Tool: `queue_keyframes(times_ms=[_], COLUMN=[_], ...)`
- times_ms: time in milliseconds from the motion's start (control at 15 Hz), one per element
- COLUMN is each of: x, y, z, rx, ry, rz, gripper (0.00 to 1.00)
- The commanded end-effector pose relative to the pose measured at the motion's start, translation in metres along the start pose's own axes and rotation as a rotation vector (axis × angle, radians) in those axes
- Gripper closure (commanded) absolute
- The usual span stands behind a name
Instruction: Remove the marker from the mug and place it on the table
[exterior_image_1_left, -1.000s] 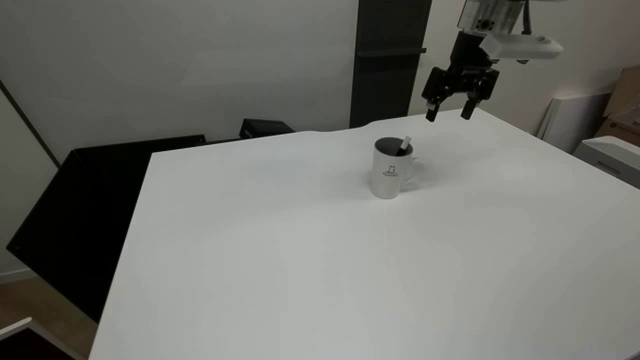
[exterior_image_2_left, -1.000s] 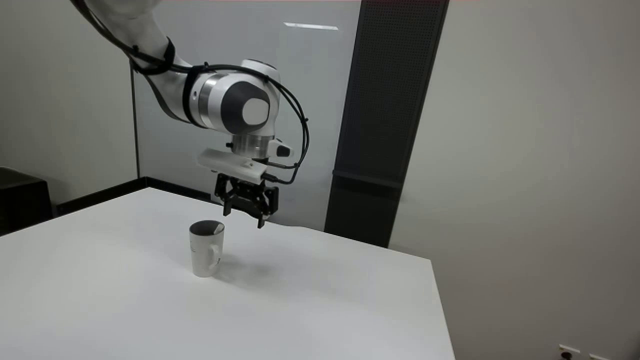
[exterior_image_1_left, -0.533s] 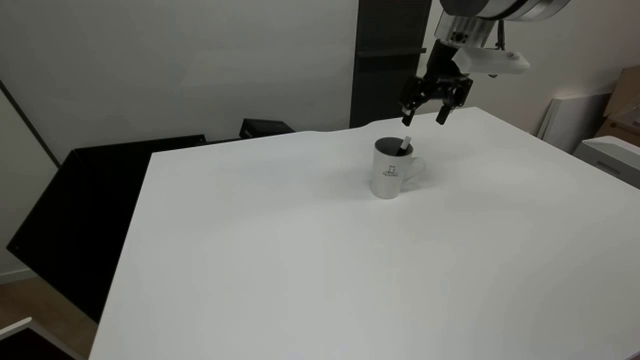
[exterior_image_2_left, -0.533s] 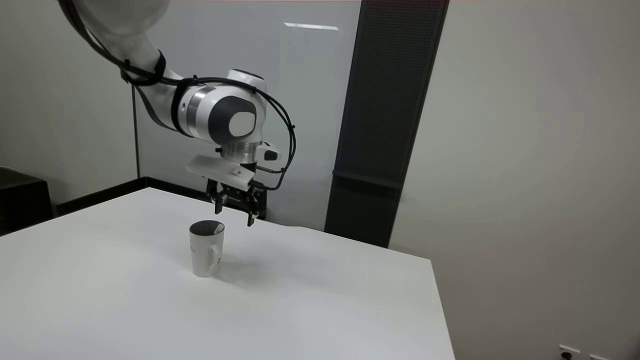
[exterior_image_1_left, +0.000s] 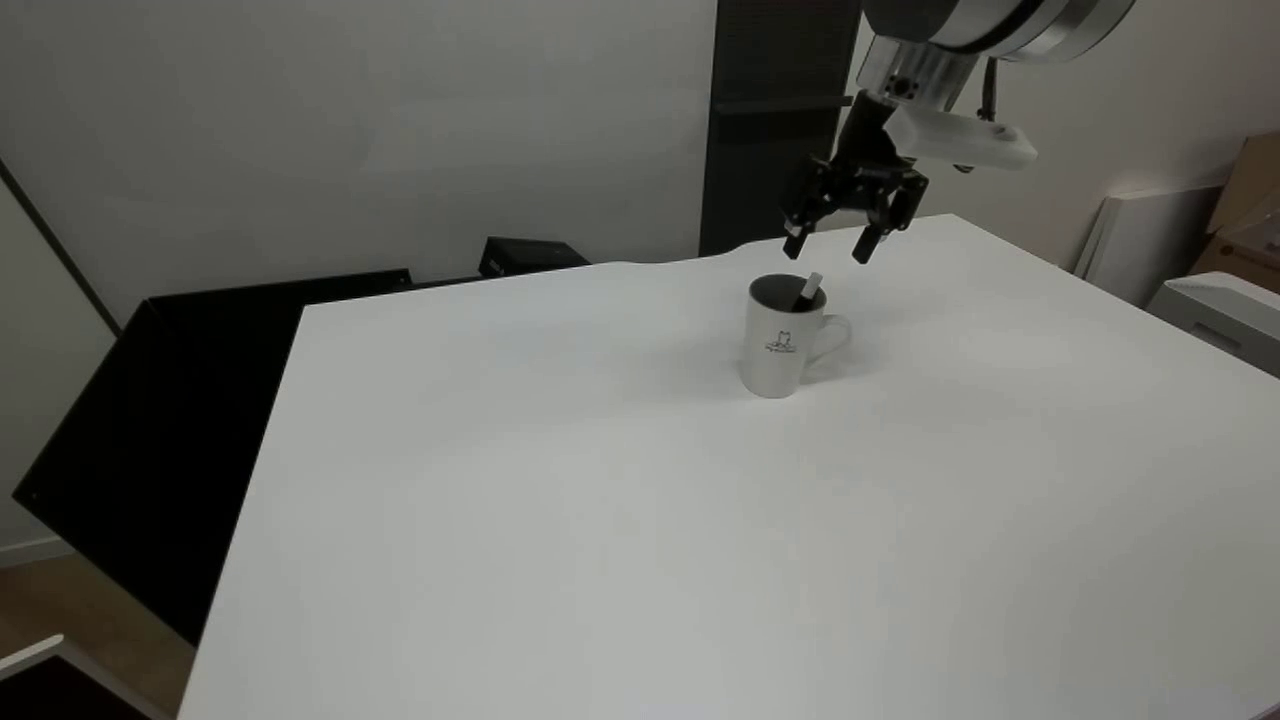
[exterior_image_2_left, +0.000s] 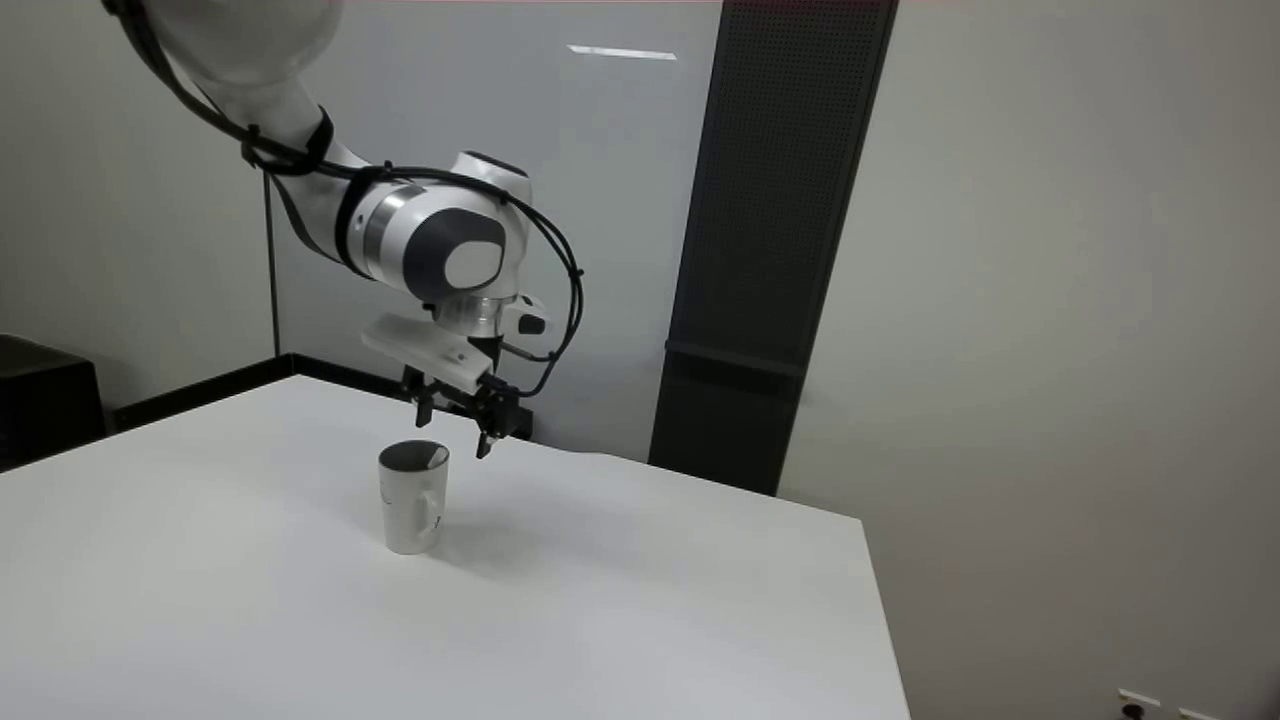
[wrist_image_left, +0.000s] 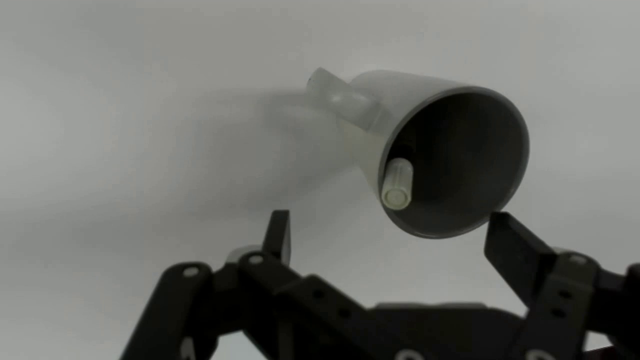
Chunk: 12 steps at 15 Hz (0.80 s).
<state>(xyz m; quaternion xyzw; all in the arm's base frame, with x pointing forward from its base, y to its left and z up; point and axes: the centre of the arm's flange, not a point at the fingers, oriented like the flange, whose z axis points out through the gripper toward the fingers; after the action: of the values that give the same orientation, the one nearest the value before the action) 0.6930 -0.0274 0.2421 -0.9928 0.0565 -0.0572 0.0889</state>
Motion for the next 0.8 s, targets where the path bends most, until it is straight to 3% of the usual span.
queue_keyframes(times_ms=[0,733], x=[0.005,0.003], y=[0.004,0.004], z=[0.005,0.019], rx=[0.032,0.061], ry=[-0.005,-0.021], rz=[0.068,0.115], gripper=[0.00,0.00])
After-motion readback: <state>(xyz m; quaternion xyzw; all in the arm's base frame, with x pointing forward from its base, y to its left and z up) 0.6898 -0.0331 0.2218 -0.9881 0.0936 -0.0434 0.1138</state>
